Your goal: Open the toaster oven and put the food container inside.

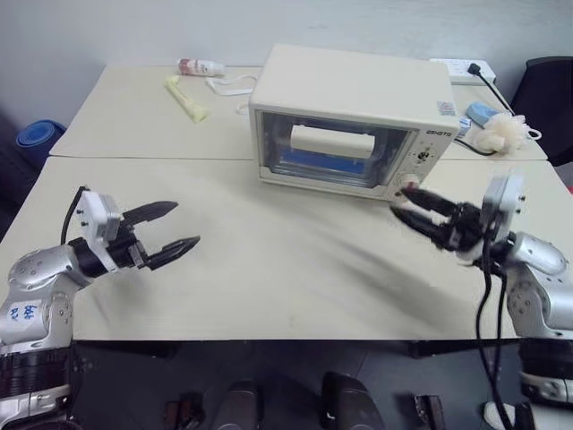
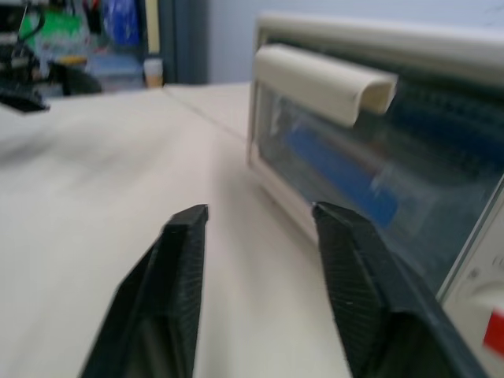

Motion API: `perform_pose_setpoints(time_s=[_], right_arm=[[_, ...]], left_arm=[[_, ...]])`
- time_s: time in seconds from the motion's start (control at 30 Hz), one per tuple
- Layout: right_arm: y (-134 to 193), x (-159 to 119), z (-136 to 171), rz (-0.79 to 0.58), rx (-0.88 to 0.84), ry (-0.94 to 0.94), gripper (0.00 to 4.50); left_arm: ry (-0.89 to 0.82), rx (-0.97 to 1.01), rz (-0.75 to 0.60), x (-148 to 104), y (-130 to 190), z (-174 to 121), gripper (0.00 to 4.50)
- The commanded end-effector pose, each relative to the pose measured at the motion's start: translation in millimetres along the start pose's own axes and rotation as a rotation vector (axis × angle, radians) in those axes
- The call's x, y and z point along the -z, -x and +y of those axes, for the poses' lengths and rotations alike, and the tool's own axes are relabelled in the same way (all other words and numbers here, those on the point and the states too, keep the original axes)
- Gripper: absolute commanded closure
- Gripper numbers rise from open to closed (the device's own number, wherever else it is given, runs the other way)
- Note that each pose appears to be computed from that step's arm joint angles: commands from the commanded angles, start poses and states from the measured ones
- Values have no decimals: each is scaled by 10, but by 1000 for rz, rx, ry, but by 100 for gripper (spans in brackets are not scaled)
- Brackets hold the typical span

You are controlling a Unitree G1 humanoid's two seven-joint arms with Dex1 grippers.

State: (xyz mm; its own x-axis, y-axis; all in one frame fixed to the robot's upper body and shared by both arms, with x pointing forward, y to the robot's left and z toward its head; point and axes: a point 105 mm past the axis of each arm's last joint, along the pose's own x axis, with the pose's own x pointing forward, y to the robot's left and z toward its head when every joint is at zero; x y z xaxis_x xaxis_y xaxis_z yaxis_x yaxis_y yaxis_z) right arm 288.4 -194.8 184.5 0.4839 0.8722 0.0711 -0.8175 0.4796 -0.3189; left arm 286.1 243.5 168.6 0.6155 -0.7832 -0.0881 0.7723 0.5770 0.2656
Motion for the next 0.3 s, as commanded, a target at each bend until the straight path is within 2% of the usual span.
perform_pose_setpoints(time_s=[0.03,0.13,0.3], right_arm=[[82,100,235,57,-124,105,96],[162,197,278,84,-142,126,2],[270,253,282,85,-92,136,2]], left_arm=[[-66,4,55,89,125,-67,0],[-76,-2,71,157,178,-118,0],[-56,-9,80,194,279,-203,0]])
